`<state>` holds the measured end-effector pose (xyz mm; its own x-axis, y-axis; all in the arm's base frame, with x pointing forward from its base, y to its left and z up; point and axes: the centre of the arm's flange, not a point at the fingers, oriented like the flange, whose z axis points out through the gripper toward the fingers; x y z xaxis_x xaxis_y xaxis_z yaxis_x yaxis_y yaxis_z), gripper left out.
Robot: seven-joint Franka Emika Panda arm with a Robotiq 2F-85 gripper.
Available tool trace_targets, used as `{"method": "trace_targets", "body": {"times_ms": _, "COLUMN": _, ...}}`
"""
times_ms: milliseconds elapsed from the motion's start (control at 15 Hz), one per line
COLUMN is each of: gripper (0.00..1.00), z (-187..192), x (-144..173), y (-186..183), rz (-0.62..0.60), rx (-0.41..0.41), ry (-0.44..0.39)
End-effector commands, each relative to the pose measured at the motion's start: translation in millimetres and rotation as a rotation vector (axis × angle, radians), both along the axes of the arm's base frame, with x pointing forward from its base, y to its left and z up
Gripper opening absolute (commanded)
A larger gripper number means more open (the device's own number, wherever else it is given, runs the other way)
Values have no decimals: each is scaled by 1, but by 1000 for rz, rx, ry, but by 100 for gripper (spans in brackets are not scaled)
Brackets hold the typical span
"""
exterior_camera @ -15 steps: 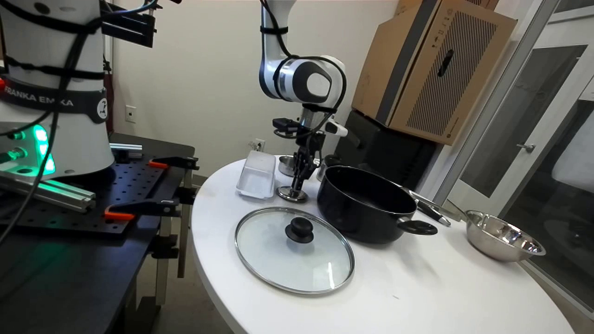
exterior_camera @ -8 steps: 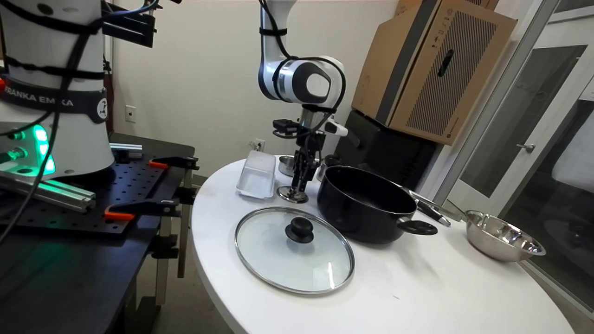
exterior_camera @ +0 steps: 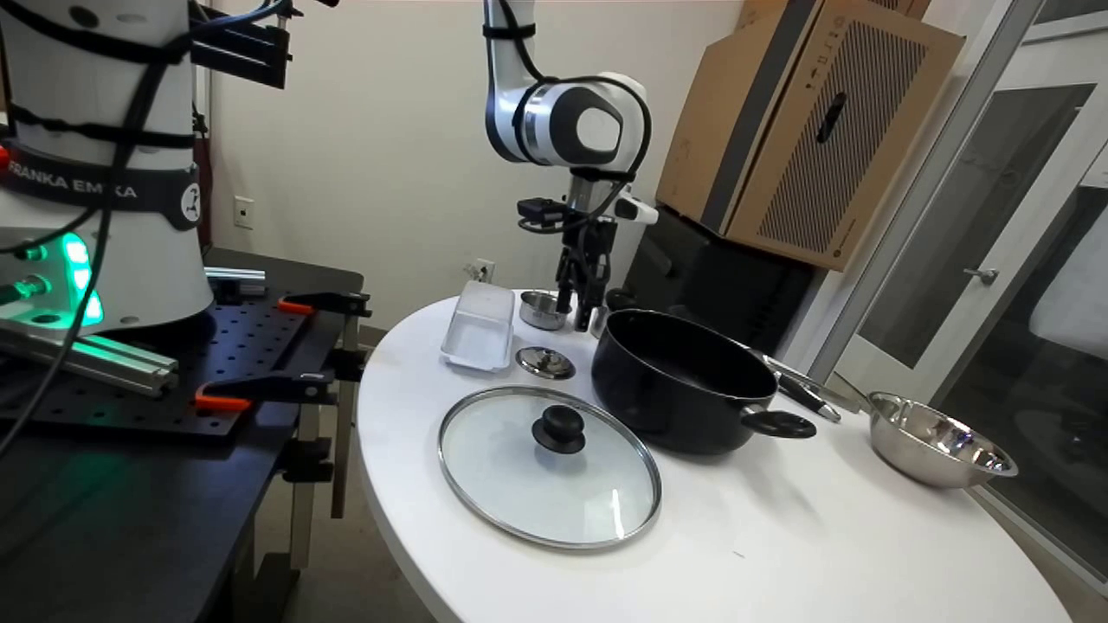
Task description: Put the silver lid on the small pot, take the glass lid off the large pot, then put the silver lid from the smallest pot on the table
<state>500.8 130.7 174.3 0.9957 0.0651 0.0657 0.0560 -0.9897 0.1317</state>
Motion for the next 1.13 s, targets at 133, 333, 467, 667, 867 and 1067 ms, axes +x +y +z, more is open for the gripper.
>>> {"method": "trace_targets", "body": {"times_ms": 133, "gripper": 100, "z": 48, "x": -23, "y": 5, "rz": 23, "rx": 63, "ry": -33}}
{"method": "trace_targets", "body": {"times_ms": 333, "gripper": 100, "z": 63, "x": -26, "y": 8, "rz": 24, "rx": 77, "ry": -76}}
{"method": "trace_targets", "body": {"times_ms": 467, "gripper": 100, "z": 74, "x": -27, "y": 11, "rz": 28, "rx": 82, "ry": -138}}
{"method": "trace_targets", "body": {"times_ms": 667, "gripper": 100, "z": 95, "x": -27, "y": 23, "rz": 56, "rx": 119, "ry": -225}}
{"method": "trace_targets", "body": {"times_ms": 867, "gripper": 100, "z": 91, "x": -15, "y": 23, "rz": 54, "rx": 113, "ry": -197}}
{"method": "trace_targets", "body": {"times_ms": 1067, "gripper": 100, "z": 92, "x": -17, "y": 23, "rz": 56, "rx": 115, "ry": -200}}
